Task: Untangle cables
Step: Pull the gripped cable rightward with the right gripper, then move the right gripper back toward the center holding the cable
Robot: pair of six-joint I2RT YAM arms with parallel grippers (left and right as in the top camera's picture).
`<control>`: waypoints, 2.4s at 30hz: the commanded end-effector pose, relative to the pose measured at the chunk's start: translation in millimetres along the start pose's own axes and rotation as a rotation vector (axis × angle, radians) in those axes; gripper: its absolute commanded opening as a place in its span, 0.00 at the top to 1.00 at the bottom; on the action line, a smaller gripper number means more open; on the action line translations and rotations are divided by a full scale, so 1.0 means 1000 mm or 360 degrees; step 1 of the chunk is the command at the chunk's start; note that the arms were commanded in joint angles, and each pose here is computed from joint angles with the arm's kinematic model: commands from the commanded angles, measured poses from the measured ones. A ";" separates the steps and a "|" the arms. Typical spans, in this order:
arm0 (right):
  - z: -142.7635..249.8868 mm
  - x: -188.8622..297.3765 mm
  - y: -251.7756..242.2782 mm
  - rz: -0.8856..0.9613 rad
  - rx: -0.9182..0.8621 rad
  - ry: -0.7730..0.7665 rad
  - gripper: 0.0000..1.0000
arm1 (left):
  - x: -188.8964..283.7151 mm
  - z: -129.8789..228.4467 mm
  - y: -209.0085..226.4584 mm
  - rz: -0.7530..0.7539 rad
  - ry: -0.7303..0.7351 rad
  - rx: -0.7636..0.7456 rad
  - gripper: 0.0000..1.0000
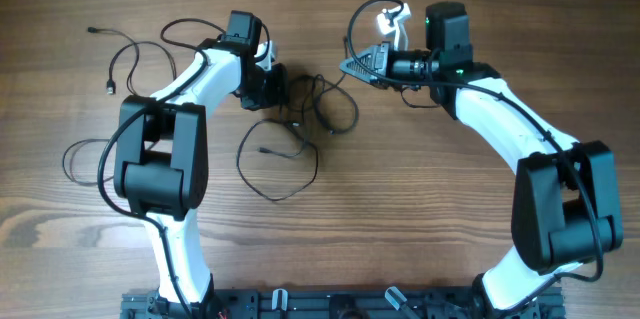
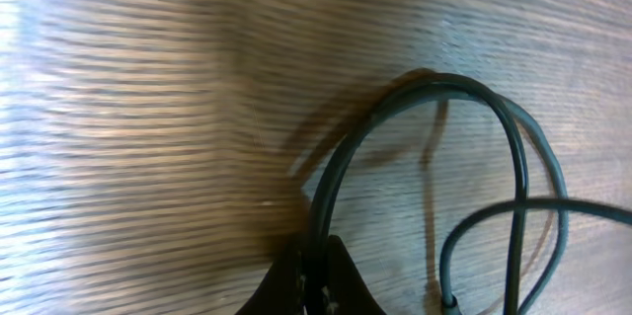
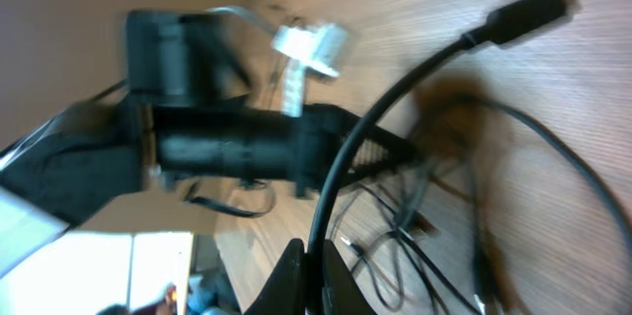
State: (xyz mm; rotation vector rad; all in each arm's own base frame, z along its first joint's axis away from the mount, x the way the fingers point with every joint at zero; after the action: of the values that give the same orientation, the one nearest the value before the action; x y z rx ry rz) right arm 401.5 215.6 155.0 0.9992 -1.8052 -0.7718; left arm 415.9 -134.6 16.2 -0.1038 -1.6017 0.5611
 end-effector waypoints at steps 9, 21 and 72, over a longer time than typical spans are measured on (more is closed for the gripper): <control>-0.047 0.125 0.067 0.0378 0.0331 -0.0568 0.96 | 0.010 -0.023 0.058 -0.0171 -0.0083 0.0250 0.96; -0.034 0.256 0.145 0.0917 0.0614 -0.1285 0.96 | 0.010 -0.022 0.057 -0.0171 -0.0082 0.0254 0.96; 0.061 0.020 -0.049 0.0849 0.0370 0.0353 0.83 | 0.026 0.004 -0.010 0.0260 0.0061 -0.0361 0.96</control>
State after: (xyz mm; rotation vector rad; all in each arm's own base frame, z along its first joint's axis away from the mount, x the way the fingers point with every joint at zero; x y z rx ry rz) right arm 353.6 163.1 109.0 0.6099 -1.8703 -0.1897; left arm 412.0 -133.3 37.2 -0.3980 -1.6053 0.5098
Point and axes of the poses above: each gripper's point midway between its finger pads, its own x axis back along the fingers, its own y axis along the line the jaws close on, z = x × y, the point moved 2 cm from there along x, back along the fingers, and after that the axes turned 8 degrees about x, right-handed, at the moved point
